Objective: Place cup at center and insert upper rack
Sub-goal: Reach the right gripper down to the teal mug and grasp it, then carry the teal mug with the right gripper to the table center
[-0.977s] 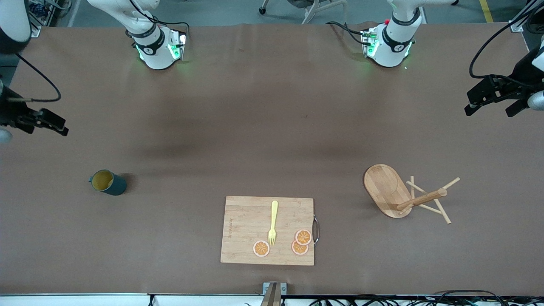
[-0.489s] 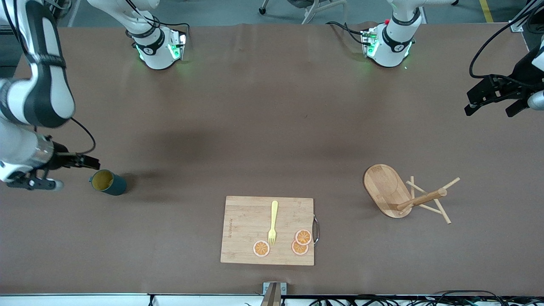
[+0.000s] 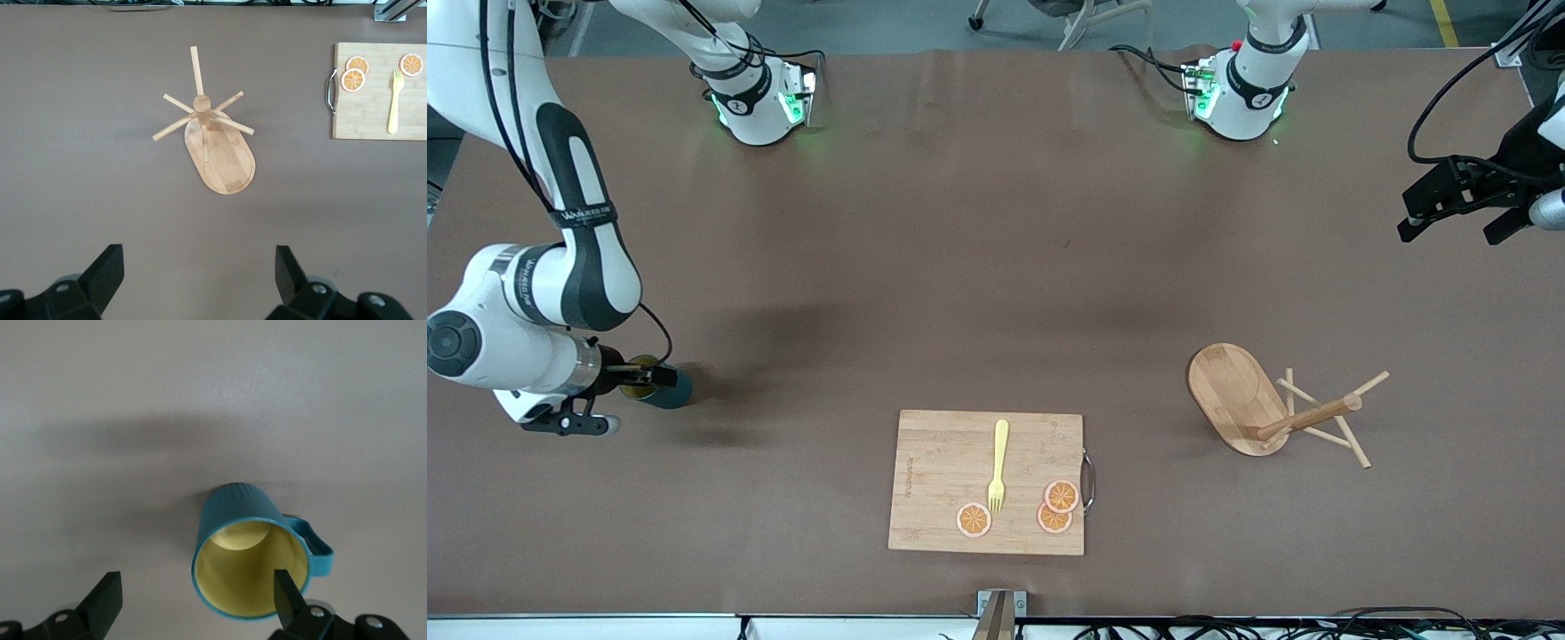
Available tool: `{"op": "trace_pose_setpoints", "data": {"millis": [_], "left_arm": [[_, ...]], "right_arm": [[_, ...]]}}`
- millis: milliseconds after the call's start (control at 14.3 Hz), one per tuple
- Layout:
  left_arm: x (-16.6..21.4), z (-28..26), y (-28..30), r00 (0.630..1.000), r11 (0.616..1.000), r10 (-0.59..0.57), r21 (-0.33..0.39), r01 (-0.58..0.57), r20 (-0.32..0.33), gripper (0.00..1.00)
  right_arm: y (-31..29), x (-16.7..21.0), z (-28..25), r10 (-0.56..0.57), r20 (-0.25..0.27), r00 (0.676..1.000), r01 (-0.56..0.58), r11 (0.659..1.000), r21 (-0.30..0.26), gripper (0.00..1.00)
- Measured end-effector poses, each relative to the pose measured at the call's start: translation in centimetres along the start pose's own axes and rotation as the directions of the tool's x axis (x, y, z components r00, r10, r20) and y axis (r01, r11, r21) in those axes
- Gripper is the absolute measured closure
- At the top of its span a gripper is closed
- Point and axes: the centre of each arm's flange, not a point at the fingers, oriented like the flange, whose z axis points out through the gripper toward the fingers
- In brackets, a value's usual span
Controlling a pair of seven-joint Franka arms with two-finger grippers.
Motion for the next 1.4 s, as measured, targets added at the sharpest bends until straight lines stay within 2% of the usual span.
{"op": "trace_pose_setpoints", "data": {"millis": [209, 279, 349, 419, 698, 977, 1257, 1396], "left_arm": [[0.0, 0.0, 0.3, 1.0, 1.0, 0.006, -0.001, -0.006, 0.001, 0.0], [0.0, 0.0, 0.3, 1.0, 1.0, 0.005, -0.001, -0.005, 0.001, 0.0], [0.0, 0.0, 0.3, 1.0, 1.0, 0.005, 0.0, -0.005, 0.001, 0.0], [0.0, 0.1, 0.2, 1.0, 1.0, 0.004, 0.0, -0.004, 0.001, 0.0], [0.0, 0.2, -0.1, 1.0, 1.0, -0.001, 0.0, 0.001, 0.004, 0.0], [0.0, 0.2, -0.1, 1.0, 1.0, -0.002, 0.001, 0.002, 0.005, 0.0], [0.0, 0.3, -0.1, 1.0, 1.0, -0.001, 0.001, 0.001, 0.005, 0.0], [0.0, 0.3, 0.0, 1.0, 1.0, 0.0, 0.0, 0.0, 0.005, 0.0]], "right_arm": [[0.2, 0.1, 2.4, 0.004, 0.033, 0.999, -0.004, 1.0, -0.001, 0.0], [0.3, 0.1, 2.8, 0.005, 0.04, 0.999, -0.005, 1.0, -0.001, 0.06], [0.3, 0.1, 3.0, 0.005, 0.043, 0.999, -0.005, 1.0, -0.001, 0.06], [0.3, 0.1, 3.0, 0.007, 0.043, 0.999, -0.007, 1.0, -0.001, 0.14], [-0.2, 0.0, 3.1, 0.041, 0.06, 0.997, -0.041, 0.999, -0.002, 0.58], [-0.3, -0.1, 3.2, 0.049, 0.066, 0.997, -0.049, 0.999, -0.002, 0.96], [-2.3, 0.1, 2.8, 0.017, 0.065, 0.998, -0.017, 1.0, -0.002, 0.96], [-4.9, 0.1, 1.5, -0.02, 0.099, 0.995, 0.021, 1.0, -0.006, 0.96]]}}
